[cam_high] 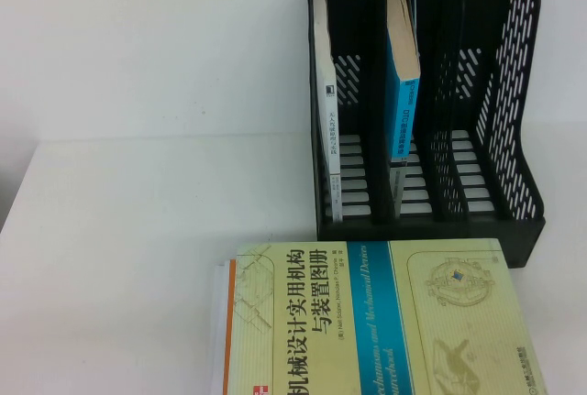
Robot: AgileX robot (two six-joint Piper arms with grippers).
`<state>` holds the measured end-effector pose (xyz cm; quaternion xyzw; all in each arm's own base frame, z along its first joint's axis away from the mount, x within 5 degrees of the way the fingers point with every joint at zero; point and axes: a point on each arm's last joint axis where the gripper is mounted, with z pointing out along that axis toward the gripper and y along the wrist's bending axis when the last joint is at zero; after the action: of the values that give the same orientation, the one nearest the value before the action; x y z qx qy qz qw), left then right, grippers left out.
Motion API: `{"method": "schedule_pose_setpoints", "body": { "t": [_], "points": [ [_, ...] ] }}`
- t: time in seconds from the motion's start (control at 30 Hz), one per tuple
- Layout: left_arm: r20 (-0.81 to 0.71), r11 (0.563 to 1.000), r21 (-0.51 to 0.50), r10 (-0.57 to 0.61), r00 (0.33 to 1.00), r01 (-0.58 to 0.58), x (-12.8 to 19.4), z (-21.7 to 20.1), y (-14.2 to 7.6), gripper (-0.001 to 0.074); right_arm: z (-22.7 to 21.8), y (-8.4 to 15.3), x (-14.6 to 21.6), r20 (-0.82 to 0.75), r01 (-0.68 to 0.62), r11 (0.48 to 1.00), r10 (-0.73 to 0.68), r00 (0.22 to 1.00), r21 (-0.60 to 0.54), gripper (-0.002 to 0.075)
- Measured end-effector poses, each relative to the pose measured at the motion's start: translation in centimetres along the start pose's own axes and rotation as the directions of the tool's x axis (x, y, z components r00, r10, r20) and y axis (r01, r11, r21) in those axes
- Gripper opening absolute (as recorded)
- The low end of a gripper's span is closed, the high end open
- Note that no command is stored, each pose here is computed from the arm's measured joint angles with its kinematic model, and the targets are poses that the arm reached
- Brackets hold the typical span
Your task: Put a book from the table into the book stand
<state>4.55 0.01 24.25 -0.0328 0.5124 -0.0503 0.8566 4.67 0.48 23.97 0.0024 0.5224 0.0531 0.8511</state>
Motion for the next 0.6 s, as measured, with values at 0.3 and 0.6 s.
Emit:
{"method": "schedule_pose_setpoints", "body": {
  "t": [0.3,0.6],
  "points": [
    [-0.025,0.972,-0.080,-0.225,0.974,0.222,0.1,0.1,0.6,-0.0004,0.3,-0.1,-0.6,-0.059,0.004,1.000,-0.003,0.998,0.017,-0.0003],
    [-0.289,0.974,-0.082,-0.225,0.931,0.210,-4.1,2.1,-0.7,-0.0004,1.6,-0.5,-6.7,-0.351,0.071,0.989,-0.022,0.936,0.128,-0.0003]
  ]
}}
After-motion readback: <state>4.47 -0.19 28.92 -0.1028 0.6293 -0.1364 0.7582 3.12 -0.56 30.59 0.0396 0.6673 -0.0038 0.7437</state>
